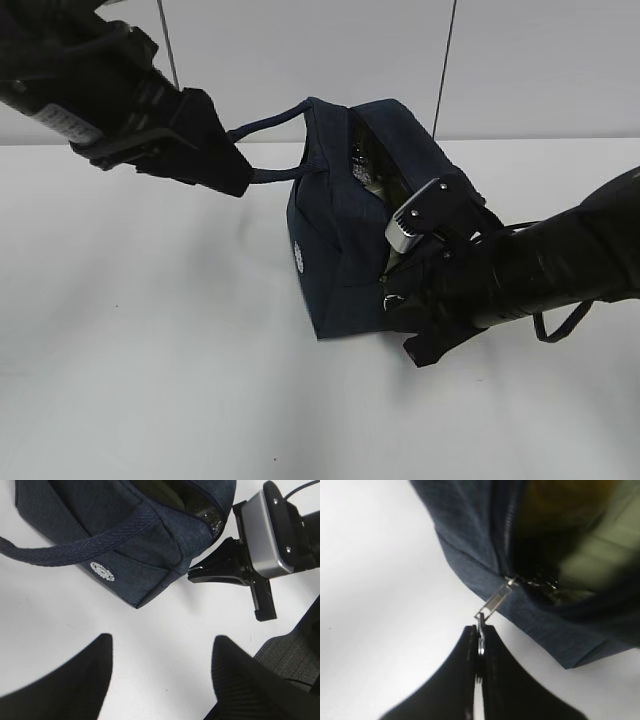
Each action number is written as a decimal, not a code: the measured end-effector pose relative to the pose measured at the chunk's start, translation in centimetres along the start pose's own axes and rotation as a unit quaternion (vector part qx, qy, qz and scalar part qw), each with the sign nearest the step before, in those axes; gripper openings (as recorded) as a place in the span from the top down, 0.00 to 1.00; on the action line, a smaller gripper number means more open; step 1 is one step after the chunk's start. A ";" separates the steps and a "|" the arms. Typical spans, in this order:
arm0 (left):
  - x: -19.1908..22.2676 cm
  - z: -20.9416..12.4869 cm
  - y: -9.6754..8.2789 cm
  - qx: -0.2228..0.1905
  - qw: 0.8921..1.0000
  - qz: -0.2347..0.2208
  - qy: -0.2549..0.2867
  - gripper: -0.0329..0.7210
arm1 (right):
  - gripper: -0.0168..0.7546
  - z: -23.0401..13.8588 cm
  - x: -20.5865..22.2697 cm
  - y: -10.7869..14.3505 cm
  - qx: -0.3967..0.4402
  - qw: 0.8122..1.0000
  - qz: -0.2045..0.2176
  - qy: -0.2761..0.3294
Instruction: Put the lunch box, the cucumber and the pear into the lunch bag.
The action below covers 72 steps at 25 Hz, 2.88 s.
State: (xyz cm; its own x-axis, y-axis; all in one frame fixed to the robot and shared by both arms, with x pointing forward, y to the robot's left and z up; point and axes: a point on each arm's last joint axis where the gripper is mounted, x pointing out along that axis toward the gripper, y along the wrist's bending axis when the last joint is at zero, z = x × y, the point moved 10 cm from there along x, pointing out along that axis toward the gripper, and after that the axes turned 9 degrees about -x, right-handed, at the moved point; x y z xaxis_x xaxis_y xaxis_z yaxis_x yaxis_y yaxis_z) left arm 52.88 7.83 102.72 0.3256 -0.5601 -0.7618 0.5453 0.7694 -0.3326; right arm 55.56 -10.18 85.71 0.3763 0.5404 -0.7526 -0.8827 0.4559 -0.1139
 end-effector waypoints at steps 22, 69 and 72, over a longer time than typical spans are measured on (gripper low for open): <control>-1.9 0.2 -0.8 0.010 1.000 -0.004 -0.019 0.38 | 1.00 4.8 -5.9 -0.9 -0.029 0.996 -0.053 -0.059; 5.8 3.7 -1.4 -0.287 0.950 -0.117 -0.045 0.38 | 1.00 11.1 -7.9 -7.6 0.002 0.979 -0.159 -0.127; 7.1 3.8 -1.0 -0.314 0.941 -0.120 -0.045 0.38 | 1.00 11.1 -7.9 -7.6 0.002 0.979 -0.159 -0.127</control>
State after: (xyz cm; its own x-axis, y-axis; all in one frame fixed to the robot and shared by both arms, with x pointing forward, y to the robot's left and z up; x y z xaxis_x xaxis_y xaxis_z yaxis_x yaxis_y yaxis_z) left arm 57.63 1.91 99.77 0.3310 -0.7431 -0.5816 0.0567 0.6309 -0.7738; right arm 62.38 -10.06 99.70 0.6897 0.5297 -0.4938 -0.7092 0.6320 -0.3126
